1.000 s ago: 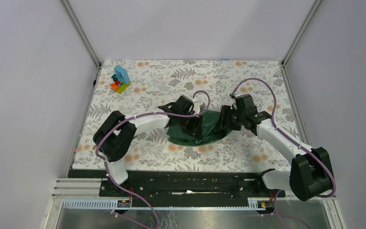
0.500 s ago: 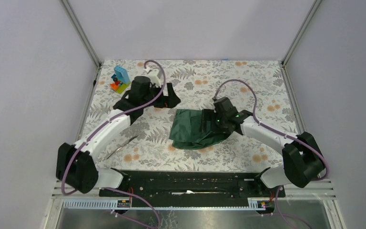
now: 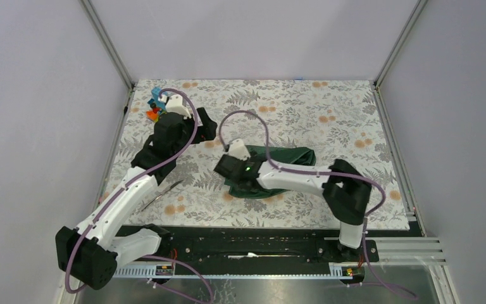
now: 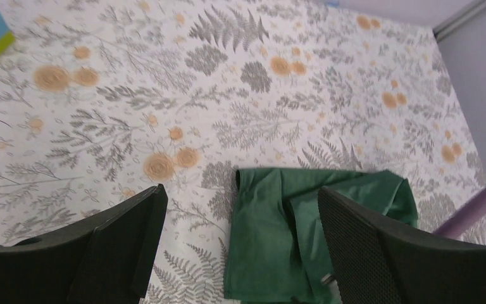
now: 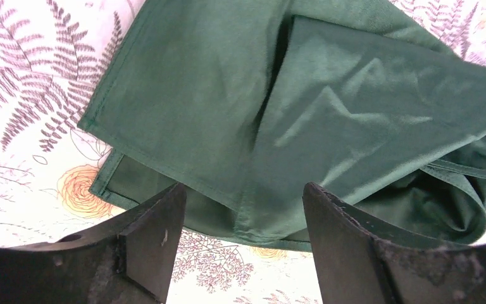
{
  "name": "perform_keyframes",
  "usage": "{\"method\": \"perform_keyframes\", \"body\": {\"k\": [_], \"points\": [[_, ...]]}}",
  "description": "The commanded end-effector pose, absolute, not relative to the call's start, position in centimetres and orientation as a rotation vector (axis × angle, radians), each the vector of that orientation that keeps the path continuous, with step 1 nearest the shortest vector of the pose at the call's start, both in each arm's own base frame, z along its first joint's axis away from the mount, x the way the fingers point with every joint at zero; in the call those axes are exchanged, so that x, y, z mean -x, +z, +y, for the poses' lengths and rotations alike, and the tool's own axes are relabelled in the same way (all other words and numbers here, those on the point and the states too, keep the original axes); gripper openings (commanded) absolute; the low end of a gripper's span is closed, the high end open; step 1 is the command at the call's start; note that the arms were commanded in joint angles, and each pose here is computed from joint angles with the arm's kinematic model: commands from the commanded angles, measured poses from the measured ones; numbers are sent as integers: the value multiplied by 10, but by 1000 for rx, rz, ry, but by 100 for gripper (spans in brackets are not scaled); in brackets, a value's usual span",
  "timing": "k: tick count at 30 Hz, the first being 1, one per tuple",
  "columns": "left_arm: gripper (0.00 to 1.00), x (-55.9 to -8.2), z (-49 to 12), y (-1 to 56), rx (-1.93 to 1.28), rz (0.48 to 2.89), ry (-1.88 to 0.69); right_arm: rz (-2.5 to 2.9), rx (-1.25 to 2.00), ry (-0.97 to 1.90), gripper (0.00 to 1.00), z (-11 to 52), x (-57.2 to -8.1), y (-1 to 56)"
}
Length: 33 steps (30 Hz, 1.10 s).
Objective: Fold the napkin into a case and place the utensils inside
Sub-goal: Pick up the crumpled napkin from the center of the board.
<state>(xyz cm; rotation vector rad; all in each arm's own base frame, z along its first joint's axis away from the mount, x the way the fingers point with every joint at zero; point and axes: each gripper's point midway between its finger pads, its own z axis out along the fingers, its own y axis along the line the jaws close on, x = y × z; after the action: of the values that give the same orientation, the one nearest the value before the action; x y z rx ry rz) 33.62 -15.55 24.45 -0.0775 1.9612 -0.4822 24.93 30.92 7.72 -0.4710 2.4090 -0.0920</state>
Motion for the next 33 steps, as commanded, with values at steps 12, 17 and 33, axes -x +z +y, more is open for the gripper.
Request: {"method": "perform_keyframes", "body": {"k": [12,17,33], "points": [[95,-341,-131,277,194,1808,-421,2150,716,-707,52,289,-249,65],[95,-342,-131,275,193,1811,-423,2138,720,-731,49,285,-247,63],[97,-316,-159,167,341,2148,-607,2122,502,-481,0,258,-241,119]]}}
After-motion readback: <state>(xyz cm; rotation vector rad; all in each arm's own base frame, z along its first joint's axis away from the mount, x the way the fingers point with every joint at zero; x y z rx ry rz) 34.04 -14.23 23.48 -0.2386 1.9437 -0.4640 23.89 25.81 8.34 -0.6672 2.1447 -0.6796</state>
